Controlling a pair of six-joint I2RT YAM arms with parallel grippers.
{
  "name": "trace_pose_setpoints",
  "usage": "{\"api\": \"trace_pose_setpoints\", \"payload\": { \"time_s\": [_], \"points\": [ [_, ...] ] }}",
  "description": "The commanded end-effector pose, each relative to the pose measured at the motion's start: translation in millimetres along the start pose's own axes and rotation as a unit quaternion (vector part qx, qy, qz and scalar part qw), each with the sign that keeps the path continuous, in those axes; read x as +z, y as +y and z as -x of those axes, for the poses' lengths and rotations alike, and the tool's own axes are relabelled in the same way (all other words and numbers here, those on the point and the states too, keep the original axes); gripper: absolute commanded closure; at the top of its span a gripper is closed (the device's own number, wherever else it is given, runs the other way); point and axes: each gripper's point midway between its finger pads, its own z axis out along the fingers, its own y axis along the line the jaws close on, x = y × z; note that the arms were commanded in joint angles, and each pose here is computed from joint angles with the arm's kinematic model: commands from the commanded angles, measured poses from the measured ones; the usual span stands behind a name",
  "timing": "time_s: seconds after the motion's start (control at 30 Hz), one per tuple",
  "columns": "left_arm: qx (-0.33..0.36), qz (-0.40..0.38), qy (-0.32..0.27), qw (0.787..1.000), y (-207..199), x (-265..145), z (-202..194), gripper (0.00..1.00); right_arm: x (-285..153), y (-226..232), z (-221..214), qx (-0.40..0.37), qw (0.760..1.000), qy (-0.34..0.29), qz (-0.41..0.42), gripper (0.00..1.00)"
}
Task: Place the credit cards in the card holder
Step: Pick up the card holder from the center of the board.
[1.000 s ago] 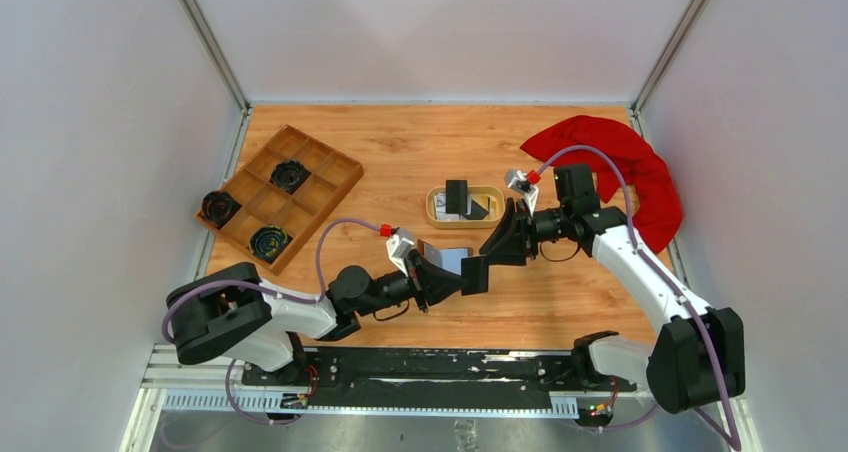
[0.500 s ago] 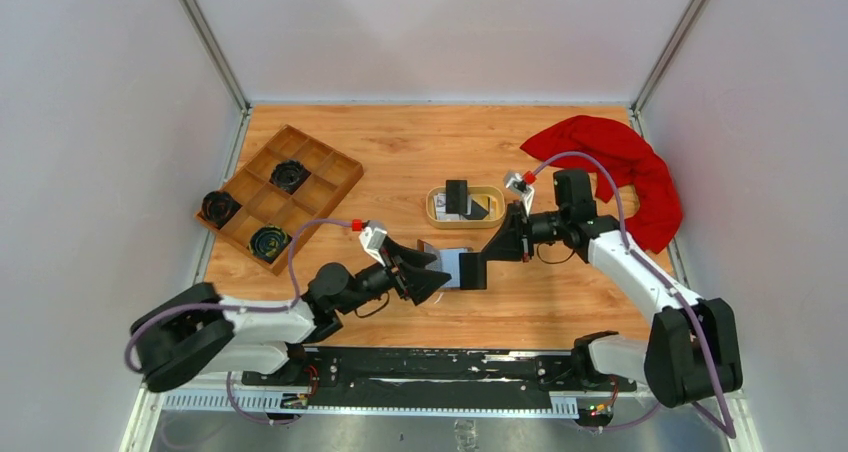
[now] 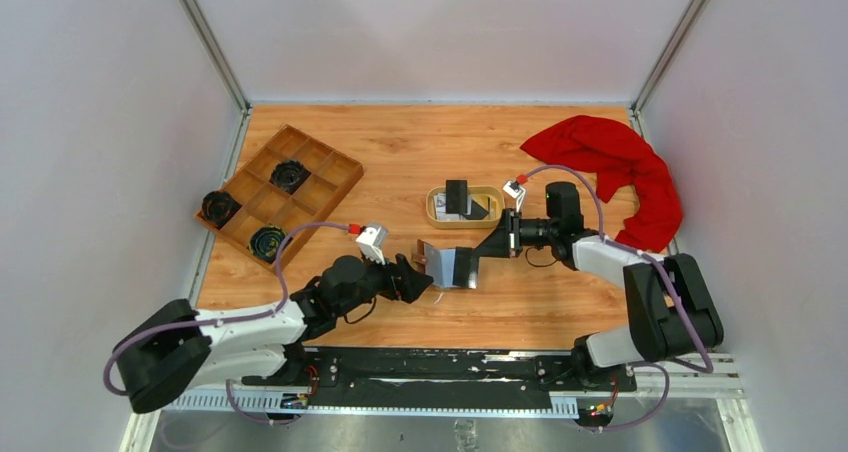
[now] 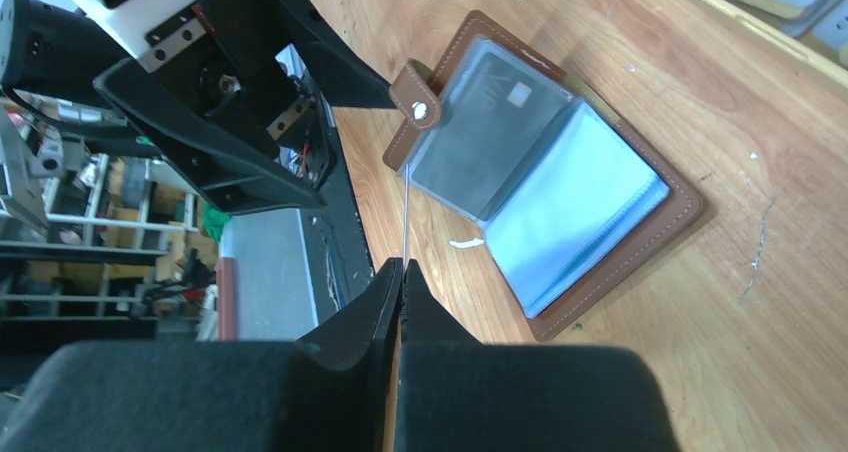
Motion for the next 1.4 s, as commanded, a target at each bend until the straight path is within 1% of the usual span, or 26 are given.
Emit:
{"api": "trace_pose_setpoints", "payload": {
  "time_s": [0.0, 0.07, 0.13, 0.3, 0.53, 0.63, 0.73, 0.83, 0.93, 0.97, 1.0, 1.07, 1.13, 1.3, 1.37],
  "points": [
    [-0.048, 0.026, 0.047, 0.997, 10, 17, -9, 0.12, 4, -8, 2, 0.054, 0.998, -0.010, 0.008, 1.00],
    [-0.060, 0.033, 0.069, 0.995, 14, 23, -17, 0.14, 6, -15, 3, 0.064, 0.998, -0.008, 0.002, 1.00],
    [-0.062, 0.036, 0.077, 0.994, 16, 27, -19, 0.15, 9, -24, 1, 0.078, 0.997, -0.006, -0.009, 1.00],
    [-0.067, 0.047, 0.079, 0.994, 19, 34, -19, 0.24, 14, -33, 0, 0.098, 0.995, -0.004, -0.005, 1.00],
    [-0.079, 0.072, 0.094, 0.990, 31, 43, -30, 0.35, 16, -37, 0, 0.109, 0.994, -0.004, -0.001, 1.00],
    [-0.083, 0.078, 0.091, 0.989, 36, 49, -31, 0.46, 16, -37, 0, 0.109, 0.994, -0.005, -0.003, 1.00],
    [-0.088, 0.078, 0.088, 0.989, 38, 51, -29, 0.61, 16, -40, 0, 0.109, 0.994, -0.006, -0.007, 1.00],
    [-0.094, 0.078, 0.087, 0.989, 42, 50, -31, 0.73, 17, -45, -2, 0.114, 0.993, -0.007, -0.014, 1.00],
    [-0.112, 0.056, 0.078, 0.989, 42, 48, -32, 0.87, 17, -49, 1, 0.125, 0.992, -0.013, -0.010, 1.00],
    [-0.123, 0.037, 0.062, 0.990, 38, 48, -26, 0.93, 15, -50, 3, 0.131, 0.991, -0.018, -0.008, 1.00],
    [-0.133, 0.026, 0.060, 0.989, 38, 46, -28, 0.96, 13, -51, 5, 0.133, 0.991, -0.026, -0.005, 1.00],
    [-0.149, 0.000, 0.051, 0.988, 34, 44, -28, 1.00, 8, -52, 11, 0.134, 0.990, -0.044, -0.005, 1.00],
    [-0.162, -0.028, 0.049, 0.985, 27, 44, -29, 1.00, 5, -49, 16, 0.129, 0.990, -0.058, -0.002, 1.00],
    [-0.218, -0.117, 0.033, 0.968, -1, 51, -21, 1.00, 5, -47, 20, 0.124, 0.990, -0.073, -0.001, 1.00],
    [-0.234, -0.125, 0.048, 0.963, -3, 56, -25, 1.00, 4, -51, 20, 0.128, 0.989, -0.074, -0.007, 1.00]
  ]
}}
